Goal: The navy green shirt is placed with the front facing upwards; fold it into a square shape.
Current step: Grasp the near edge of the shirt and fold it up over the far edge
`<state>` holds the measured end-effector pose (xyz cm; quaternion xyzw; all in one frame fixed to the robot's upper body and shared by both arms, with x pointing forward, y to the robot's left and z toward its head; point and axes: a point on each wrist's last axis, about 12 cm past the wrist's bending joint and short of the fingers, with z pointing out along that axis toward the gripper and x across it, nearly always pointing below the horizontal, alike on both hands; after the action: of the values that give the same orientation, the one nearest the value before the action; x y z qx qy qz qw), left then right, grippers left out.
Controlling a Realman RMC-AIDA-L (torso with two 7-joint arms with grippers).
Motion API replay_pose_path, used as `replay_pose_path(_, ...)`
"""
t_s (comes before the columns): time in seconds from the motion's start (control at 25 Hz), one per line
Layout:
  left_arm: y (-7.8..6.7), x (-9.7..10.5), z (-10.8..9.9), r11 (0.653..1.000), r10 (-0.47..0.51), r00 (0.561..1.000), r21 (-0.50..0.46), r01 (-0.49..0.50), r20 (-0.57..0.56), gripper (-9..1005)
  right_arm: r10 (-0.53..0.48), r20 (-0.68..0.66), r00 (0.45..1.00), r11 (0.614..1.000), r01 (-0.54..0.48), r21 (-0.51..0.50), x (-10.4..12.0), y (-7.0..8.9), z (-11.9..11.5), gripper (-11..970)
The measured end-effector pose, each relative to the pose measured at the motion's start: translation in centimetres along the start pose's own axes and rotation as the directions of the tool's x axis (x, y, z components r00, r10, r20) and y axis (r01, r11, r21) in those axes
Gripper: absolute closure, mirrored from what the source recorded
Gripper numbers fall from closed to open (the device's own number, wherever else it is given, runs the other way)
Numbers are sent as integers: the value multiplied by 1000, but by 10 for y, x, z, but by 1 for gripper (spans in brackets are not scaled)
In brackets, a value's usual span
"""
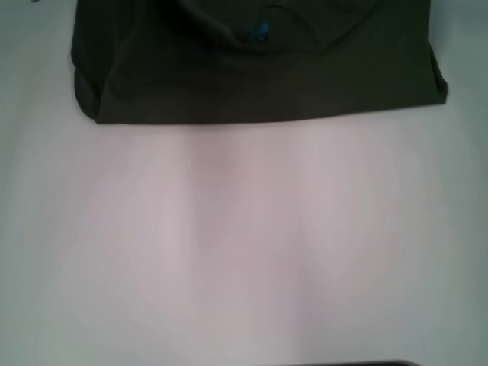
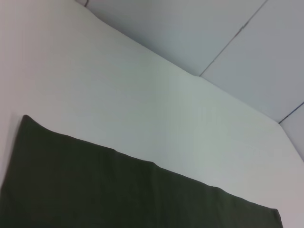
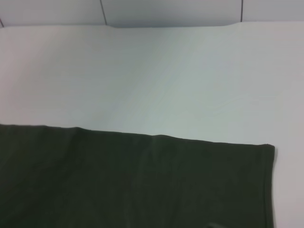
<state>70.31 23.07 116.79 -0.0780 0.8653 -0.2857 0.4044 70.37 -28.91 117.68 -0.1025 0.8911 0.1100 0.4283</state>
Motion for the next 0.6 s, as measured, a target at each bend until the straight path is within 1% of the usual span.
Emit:
replay_pose_path(0.08,0,0,0,1000,2,1000,-2,-2,2,842,-20,-4,1000,1000,20,7,-1,2,1,788)
replay_pose_path(0.28,0,1,1,1000,-2,1000,-1,2,-1,725,-41,-9,999,999,41,15,-7,4,3,778)
replay_pose_path(0.48,0,2,1,1000,-8,1000,1,8,-5,608,-47,-9,999,999,47,17,-12,4,2,567)
replay_pose_path(0.6,0,2,1,1000,-10,1000,3,10,-7,491,-47,-13,999,999,47,12,-13,6,2,444)
